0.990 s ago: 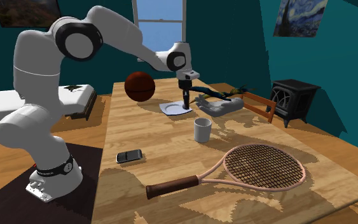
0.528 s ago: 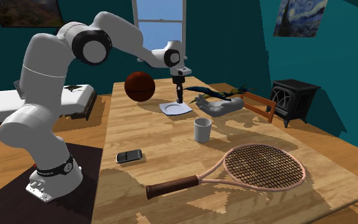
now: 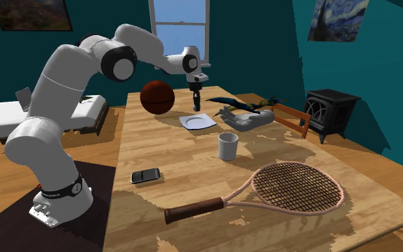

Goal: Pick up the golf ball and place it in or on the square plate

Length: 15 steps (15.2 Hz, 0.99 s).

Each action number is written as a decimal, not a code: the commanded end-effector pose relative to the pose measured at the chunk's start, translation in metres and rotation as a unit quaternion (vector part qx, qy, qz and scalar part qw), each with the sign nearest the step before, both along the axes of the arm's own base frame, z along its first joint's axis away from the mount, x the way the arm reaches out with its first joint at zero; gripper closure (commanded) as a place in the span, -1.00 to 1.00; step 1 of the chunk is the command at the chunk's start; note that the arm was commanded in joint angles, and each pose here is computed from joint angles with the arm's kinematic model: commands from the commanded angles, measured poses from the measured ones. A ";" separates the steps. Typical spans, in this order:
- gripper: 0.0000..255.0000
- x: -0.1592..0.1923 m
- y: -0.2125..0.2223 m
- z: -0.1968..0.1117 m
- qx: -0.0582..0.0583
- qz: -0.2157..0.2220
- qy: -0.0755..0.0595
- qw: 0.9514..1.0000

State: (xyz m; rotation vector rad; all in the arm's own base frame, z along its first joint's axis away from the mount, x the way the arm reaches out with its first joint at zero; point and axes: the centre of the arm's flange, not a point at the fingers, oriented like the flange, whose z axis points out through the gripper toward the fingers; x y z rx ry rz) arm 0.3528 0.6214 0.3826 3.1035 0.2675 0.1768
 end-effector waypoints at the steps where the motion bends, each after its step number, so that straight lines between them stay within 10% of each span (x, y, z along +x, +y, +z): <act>1: 1.00 -0.003 0.003 -0.009 0.000 -0.001 0.000 1.000; 15: 1.00 -0.003 0.003 -0.067 0.000 -0.001 0.000 1.000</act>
